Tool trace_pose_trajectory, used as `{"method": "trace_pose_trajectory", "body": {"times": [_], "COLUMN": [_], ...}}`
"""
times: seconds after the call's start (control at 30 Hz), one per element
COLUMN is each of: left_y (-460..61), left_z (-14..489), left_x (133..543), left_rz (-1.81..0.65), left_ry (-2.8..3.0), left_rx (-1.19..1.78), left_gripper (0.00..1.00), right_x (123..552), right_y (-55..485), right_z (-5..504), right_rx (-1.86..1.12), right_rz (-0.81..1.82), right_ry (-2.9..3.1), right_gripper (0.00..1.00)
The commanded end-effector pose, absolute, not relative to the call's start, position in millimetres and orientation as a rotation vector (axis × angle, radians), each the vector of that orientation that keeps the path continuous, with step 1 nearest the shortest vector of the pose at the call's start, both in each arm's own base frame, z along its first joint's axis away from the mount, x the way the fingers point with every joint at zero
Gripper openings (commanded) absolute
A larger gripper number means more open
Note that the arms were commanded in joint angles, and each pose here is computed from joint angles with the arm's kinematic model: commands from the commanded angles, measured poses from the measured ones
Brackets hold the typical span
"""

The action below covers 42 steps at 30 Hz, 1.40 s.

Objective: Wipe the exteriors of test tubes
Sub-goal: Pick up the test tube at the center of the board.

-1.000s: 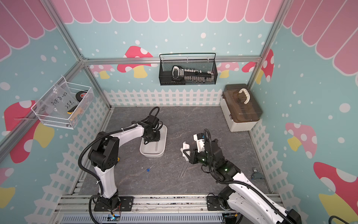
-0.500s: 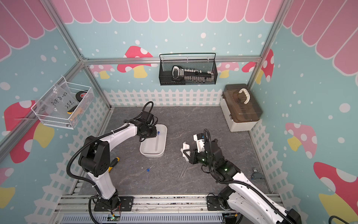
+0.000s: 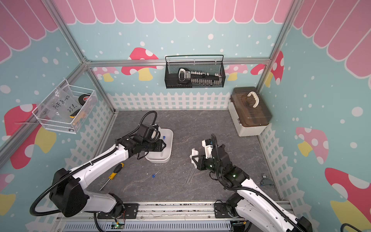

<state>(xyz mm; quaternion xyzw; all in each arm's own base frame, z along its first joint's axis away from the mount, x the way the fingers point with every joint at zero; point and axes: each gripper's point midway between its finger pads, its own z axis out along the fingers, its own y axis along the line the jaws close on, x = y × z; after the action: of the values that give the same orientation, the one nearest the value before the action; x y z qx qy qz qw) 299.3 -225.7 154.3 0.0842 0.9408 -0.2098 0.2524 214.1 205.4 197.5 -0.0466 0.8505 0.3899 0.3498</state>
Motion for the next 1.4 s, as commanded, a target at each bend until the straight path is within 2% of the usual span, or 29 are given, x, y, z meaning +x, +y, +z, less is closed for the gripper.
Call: {"method": "trace_pose_trajectory", "body": {"times": [0.0, 0.2, 0.47, 1.0, 1.37], "left_y": [-253, -310, -369, -366, -353], "left_z": [145, 118, 77, 36, 19], "left_x": [275, 240, 196, 171, 172], "left_rz": [-0.634, -0.777, -0.802, -0.728, -0.587], "left_ry": [2.550, 2.573, 2.659, 2.767, 2.804], "left_rx": [0.323, 0.412, 0.625, 0.670, 0.683], "left_gripper": [0.44, 0.44, 0.44, 0.29, 0.25], "right_x": [217, 215, 210, 210, 210], "right_y": [192, 168, 144, 145, 144], "right_z": [196, 181, 171, 169, 169], "right_rx": [-0.044, 0.071, 0.206, 0.204, 0.210], "right_rz": [0.952, 0.844, 0.794, 0.802, 0.803], "right_ry": [2.214, 2.264, 2.249, 2.256, 2.251], "right_gripper": [0.14, 0.14, 0.14, 0.14, 0.14]}}
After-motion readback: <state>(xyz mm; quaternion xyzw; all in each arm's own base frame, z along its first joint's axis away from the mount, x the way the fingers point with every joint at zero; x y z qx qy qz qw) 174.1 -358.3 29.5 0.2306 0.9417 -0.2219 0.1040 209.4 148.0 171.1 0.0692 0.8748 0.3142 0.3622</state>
